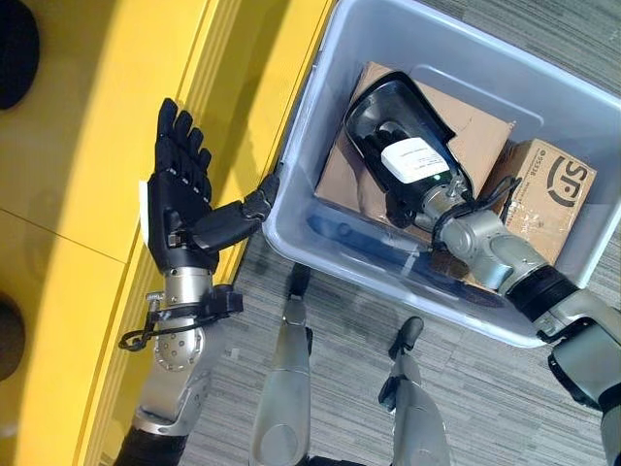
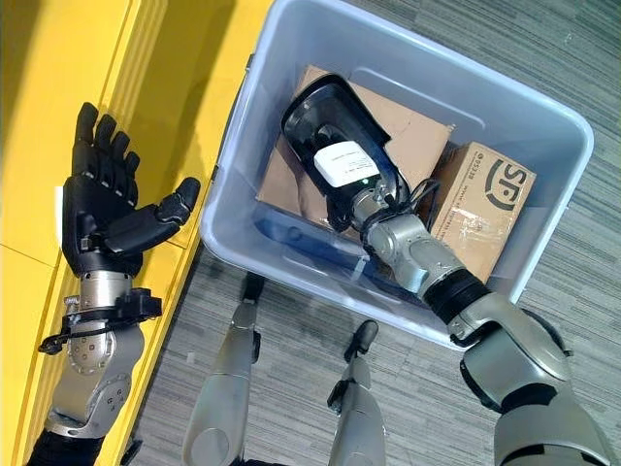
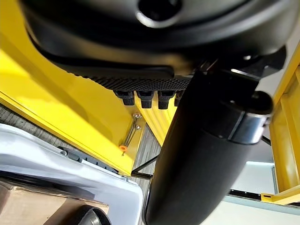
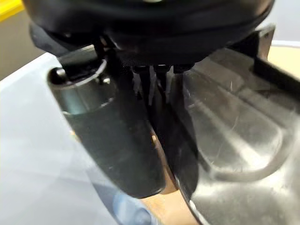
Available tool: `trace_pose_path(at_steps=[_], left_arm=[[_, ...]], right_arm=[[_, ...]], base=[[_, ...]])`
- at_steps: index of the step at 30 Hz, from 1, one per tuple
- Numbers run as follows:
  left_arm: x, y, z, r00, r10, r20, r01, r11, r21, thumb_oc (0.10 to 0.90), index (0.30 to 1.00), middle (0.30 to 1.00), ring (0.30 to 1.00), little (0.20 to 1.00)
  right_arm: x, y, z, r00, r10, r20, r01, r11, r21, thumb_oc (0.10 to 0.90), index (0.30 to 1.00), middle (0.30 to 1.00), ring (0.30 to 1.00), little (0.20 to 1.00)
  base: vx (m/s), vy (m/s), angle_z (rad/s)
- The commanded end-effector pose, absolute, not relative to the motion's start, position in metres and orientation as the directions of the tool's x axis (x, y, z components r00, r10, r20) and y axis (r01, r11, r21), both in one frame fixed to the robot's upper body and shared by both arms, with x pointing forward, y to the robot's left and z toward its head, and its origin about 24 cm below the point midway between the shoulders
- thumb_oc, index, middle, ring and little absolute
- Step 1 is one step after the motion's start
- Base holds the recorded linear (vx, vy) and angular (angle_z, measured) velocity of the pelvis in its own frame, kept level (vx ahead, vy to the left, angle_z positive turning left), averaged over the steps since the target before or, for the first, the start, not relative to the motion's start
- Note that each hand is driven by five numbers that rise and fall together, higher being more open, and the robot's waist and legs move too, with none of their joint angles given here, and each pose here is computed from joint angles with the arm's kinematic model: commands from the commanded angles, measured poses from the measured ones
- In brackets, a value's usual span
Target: Move parts from the plastic box to the shelf.
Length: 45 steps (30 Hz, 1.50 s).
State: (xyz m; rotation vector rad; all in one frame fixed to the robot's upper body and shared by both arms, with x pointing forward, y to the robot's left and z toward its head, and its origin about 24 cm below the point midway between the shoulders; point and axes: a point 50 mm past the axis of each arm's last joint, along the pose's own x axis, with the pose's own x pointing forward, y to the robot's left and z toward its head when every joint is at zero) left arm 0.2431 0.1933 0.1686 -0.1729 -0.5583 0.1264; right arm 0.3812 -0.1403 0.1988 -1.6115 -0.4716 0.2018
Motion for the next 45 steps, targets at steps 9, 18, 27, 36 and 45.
trace_pose_path(at_steps=[9,18,27,36,45], left_arm=[[0.221,0.197,0.194,0.732,0.093,0.675,0.012,0.989,-0.149,0.900,1.000,1.000,1.000,1.000],[0.219,0.197,0.193,0.736,0.084,0.672,0.018,0.990,-0.143,0.900,1.000,1.000,1.000,1.000],[0.217,0.197,0.190,0.744,0.073,0.664,0.019,0.991,-0.130,0.900,1.000,1.000,1.000,1.000],[0.219,0.197,0.187,0.757,0.064,0.650,0.017,0.993,-0.117,0.900,1.000,1.000,1.000,1.000],[0.224,0.201,0.191,0.747,0.086,0.659,-0.022,0.994,-0.104,0.900,1.000,1.000,1.000,1.000]], right_arm=[[0.372,-0.105,0.286,0.778,0.601,0.183,0.401,-0.252,-0.881,0.900,1.000,1.000,1.000,1.000],[0.368,-0.109,0.283,0.783,0.616,0.080,0.400,-0.402,-0.824,0.900,1.000,1.000,1.000,1.000],[0.365,-0.113,0.277,0.789,0.615,0.006,0.376,-0.475,-0.795,0.900,1.000,1.000,1.000,1.000],[0.360,-0.113,0.282,0.776,0.630,0.003,0.399,-0.487,-0.777,0.900,1.000,1.000,1.000,1.000],[0.335,-0.119,0.325,0.715,0.682,0.152,0.553,-0.420,-0.719,0.900,1.000,1.000,1.000,1.000]], base=[[0.00,-0.005,-0.01],[0.00,-0.003,0.01],[0.00,0.000,0.00],[0.00,0.000,0.00],[0.00,0.000,0.00]])
